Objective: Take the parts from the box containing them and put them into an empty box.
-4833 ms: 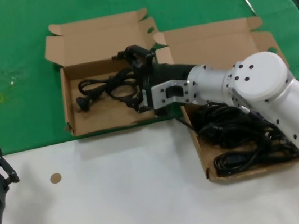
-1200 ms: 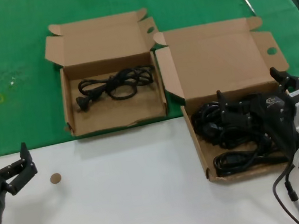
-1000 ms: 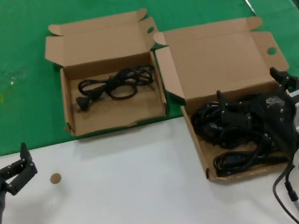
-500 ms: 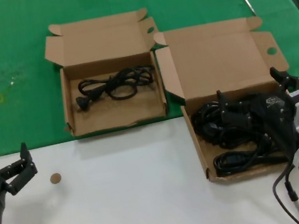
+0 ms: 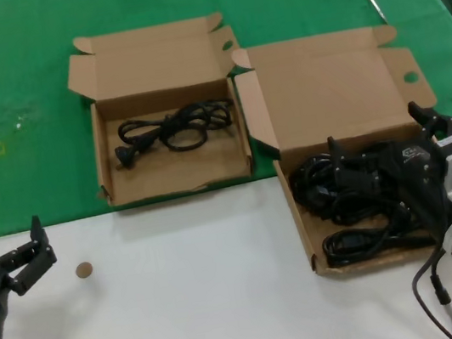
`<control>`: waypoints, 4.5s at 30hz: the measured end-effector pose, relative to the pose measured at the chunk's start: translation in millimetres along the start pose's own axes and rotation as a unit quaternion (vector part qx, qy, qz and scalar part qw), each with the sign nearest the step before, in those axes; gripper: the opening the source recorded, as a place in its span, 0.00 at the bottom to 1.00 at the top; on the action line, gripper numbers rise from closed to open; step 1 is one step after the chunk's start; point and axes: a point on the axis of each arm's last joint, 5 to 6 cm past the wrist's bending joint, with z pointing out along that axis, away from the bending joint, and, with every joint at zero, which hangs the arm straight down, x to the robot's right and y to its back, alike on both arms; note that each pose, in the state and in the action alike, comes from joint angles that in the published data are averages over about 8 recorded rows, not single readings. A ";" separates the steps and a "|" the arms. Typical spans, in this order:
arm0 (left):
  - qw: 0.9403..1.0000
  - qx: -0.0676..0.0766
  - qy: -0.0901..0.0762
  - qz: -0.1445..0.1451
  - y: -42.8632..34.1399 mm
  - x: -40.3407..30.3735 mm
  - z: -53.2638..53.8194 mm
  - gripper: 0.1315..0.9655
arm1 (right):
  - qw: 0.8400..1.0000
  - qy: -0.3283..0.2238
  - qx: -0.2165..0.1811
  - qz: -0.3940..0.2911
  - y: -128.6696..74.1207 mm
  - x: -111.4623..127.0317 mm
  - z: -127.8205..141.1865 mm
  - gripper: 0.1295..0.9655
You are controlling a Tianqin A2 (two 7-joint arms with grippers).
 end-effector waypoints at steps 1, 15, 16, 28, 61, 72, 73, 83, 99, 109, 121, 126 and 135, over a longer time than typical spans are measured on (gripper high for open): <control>1.000 0.000 0.000 0.000 0.0 0.0 0.0 1.00 | 1.000 0.000 0.000 0.000 0.0 0.0 0.0 1.00; 1.000 0.000 0.000 0.000 0.0 0.0 0.0 1.00 | 1.000 0.000 0.000 0.000 0.0 0.0 0.0 1.00; 1.000 0.000 0.000 0.000 0.0 0.0 0.0 1.00 | 1.000 0.000 0.000 0.000 0.0 0.0 0.0 1.00; 1.000 0.000 0.000 0.000 0.0 0.0 0.0 1.00 | 1.000 0.000 0.000 0.000 0.0 0.0 0.0 1.00; 1.000 0.000 0.000 0.000 0.0 0.0 0.0 1.00 | 1.000 0.000 0.000 0.000 0.0 0.0 0.0 1.00; 1.000 0.000 0.000 0.000 0.0 0.0 0.0 1.00 | 1.000 0.000 0.000 0.000 0.0 0.0 0.0 1.00; 1.000 0.000 0.000 0.000 0.0 0.0 0.0 1.00 | 1.000 0.000 0.000 0.000 0.0 0.0 0.0 1.00; 1.000 0.000 0.000 0.000 0.0 0.0 0.0 1.00 | 1.000 0.000 0.000 0.000 0.0 0.0 0.0 1.00; 1.000 0.000 0.000 0.000 0.0 0.0 0.0 1.00 | 1.000 0.000 0.000 0.000 0.0 0.0 0.0 1.00; 1.000 0.000 0.000 0.000 0.0 0.0 0.0 1.00 | 1.000 0.000 0.000 0.000 0.0 0.0 0.0 1.00; 1.000 0.000 0.000 0.000 0.0 0.0 0.0 1.00 | 1.000 0.000 0.000 0.000 0.0 0.0 0.0 1.00; 1.000 0.000 0.000 0.000 0.0 0.0 0.0 1.00 | 1.000 0.000 0.000 0.000 0.0 0.0 0.0 1.00; 1.000 0.000 0.000 0.000 0.0 0.0 0.0 1.00 | 1.000 0.000 0.000 0.000 0.0 0.0 0.0 1.00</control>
